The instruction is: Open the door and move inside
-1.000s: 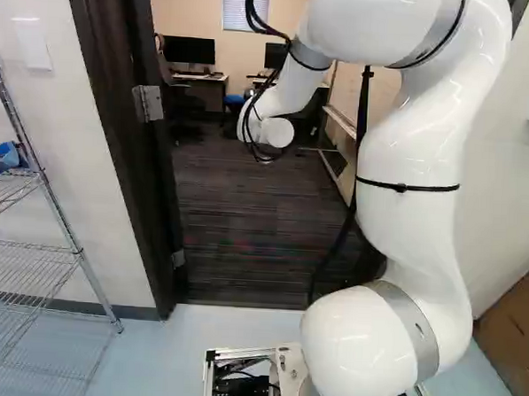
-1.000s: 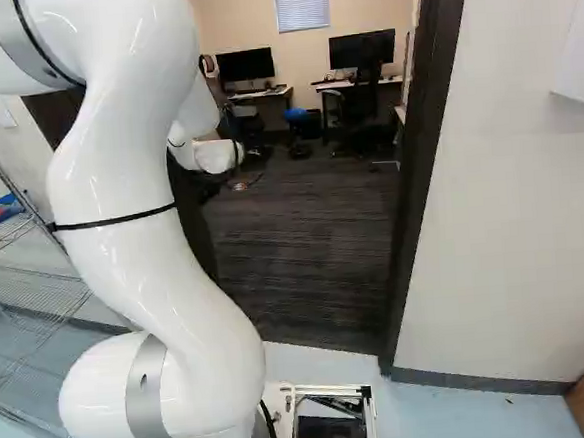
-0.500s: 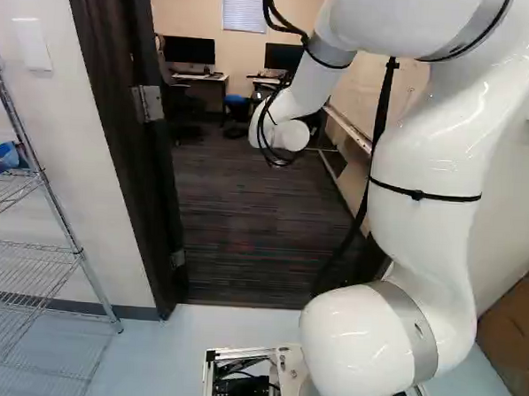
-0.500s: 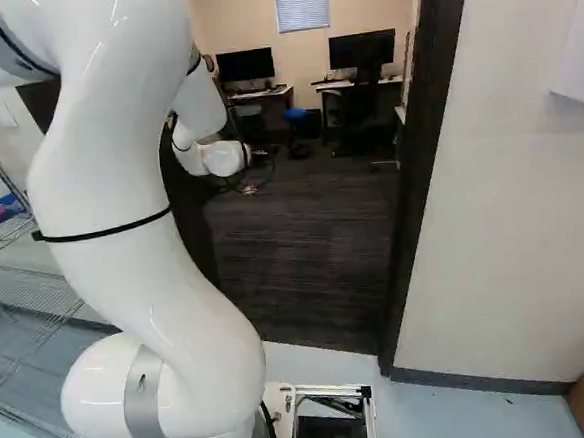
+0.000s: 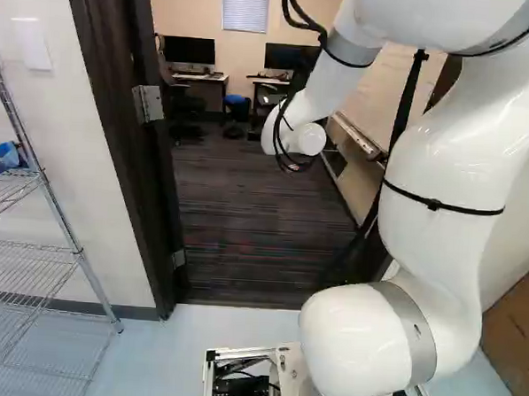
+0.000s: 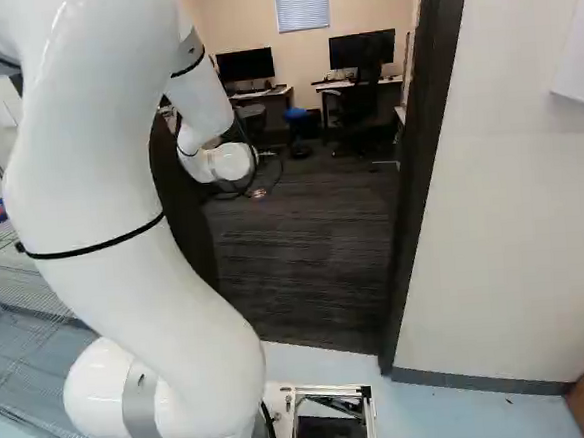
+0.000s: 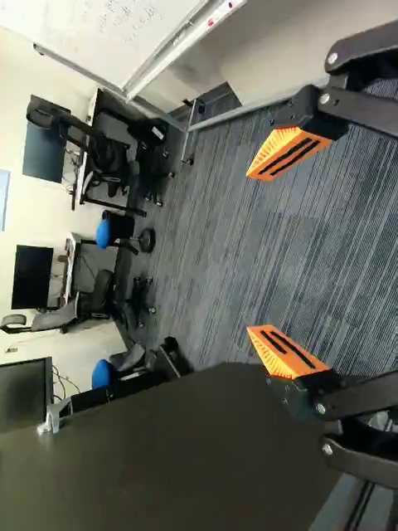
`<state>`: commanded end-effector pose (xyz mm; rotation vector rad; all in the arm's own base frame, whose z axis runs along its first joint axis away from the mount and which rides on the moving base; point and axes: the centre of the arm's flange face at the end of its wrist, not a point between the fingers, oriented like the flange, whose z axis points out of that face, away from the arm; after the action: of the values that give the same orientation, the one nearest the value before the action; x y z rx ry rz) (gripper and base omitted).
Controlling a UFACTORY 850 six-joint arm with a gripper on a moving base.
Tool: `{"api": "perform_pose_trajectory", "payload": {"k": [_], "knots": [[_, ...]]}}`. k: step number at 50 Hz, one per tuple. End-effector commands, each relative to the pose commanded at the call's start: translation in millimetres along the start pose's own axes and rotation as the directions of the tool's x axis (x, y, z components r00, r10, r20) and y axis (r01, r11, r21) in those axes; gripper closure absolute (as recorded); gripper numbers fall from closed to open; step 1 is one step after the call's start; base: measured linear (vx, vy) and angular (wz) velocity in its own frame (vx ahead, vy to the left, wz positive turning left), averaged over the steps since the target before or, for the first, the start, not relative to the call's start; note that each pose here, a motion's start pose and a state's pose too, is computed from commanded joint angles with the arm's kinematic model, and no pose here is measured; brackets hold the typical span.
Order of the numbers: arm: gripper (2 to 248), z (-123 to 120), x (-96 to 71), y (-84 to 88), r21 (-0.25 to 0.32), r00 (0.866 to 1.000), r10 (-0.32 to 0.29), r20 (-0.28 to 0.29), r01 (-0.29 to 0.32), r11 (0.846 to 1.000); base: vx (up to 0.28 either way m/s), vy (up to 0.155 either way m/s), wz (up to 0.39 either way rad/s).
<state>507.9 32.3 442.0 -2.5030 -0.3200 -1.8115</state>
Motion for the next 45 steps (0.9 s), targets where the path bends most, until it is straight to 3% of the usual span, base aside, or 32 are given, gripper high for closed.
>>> {"api": "perform_pose_trajectory", "payload": {"k": [24, 45], "knots": [[3, -34, -13.0, 23.2, -0.038, 1.0, -0.004, 0.013, 0.004, 0.999, 0.0, 0.0, 0.0], [3, -40, -16.0, 24.5, -0.044, 1.0, 0.001, 0.014, 0.0, 0.999, 0.0, 0.0, 0.0]]}}
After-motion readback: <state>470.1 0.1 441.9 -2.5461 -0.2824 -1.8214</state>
